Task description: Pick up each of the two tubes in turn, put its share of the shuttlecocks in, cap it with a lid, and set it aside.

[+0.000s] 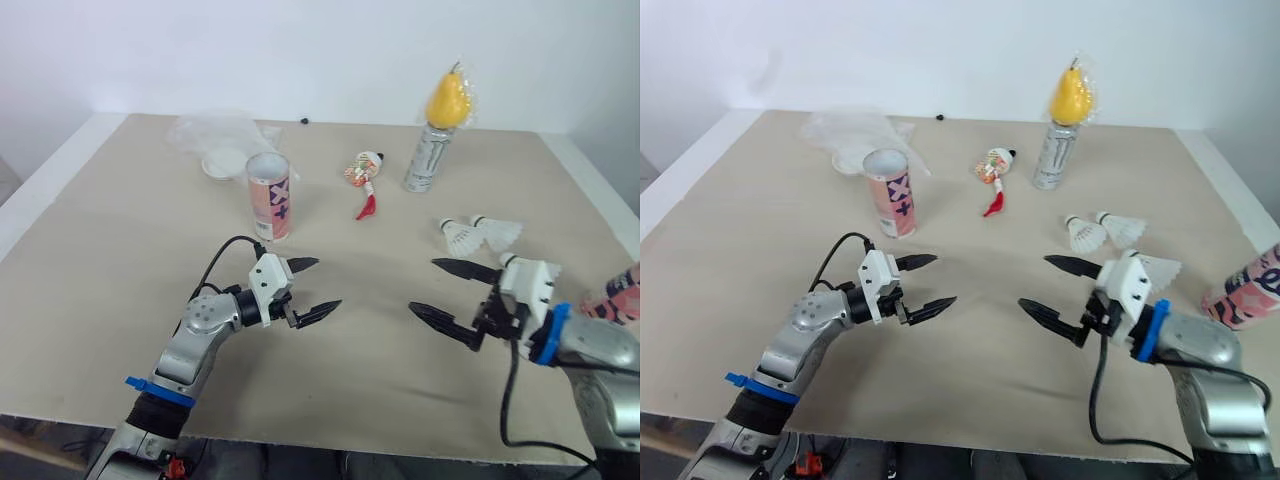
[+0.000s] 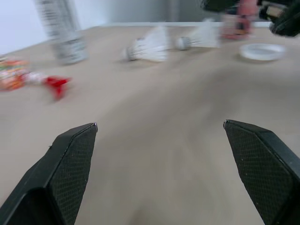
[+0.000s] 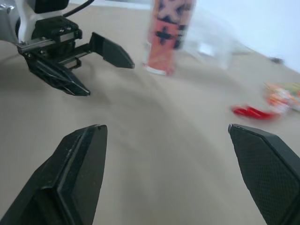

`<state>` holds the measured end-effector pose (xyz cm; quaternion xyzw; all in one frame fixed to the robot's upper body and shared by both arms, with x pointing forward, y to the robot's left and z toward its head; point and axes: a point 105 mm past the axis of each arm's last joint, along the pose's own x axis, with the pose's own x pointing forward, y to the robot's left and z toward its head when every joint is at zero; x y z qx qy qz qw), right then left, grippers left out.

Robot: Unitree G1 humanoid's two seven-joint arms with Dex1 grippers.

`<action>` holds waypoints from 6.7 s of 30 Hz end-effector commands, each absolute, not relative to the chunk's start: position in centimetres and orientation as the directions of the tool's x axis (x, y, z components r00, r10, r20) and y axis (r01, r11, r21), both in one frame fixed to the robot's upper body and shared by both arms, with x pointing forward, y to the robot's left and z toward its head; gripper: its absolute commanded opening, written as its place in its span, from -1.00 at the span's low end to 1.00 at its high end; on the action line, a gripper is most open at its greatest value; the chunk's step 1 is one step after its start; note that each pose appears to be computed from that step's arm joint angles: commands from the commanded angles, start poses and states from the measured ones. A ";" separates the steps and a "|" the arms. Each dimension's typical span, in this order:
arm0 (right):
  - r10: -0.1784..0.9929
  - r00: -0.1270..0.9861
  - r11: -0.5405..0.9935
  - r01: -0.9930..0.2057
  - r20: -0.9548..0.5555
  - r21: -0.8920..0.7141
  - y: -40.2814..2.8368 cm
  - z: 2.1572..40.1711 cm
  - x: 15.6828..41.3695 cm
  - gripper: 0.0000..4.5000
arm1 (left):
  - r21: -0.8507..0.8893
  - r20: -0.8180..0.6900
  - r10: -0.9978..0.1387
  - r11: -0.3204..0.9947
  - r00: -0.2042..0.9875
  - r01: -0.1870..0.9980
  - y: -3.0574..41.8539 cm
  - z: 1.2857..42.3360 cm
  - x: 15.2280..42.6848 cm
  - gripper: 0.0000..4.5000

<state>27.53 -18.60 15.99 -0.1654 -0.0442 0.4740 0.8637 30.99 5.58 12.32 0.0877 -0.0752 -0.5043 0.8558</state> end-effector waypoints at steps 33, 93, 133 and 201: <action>0.872 0.490 0.462 -0.820 0.001 -0.337 -15.6 17.8 33.5 0.97 | 0.178 0.093 -0.356 0.925 0.930 0.336 13.0 13.9 40.9 1.00; 0.856 0.517 0.500 -0.811 0.031 -0.304 -13.7 17.6 30.9 1.00 | 0.237 0.043 -0.539 0.823 0.841 0.515 11.4 14.5 44.6 0.53; 0.195 0.980 0.980 -0.193 0.042 -0.050 -23.4 16.3 31.4 1.00 | 0.252 -0.676 -0.736 -0.270 -0.031 0.929 4.4 13.1 30.6 0.53; 0.861 0.403 -0.056 -0.531 -0.311 -0.845 -14.3 27.8 25.4 -0.97 | 0.181 -0.612 -0.791 -0.145 -0.004 0.973 4.6 13.2 31.7 0.51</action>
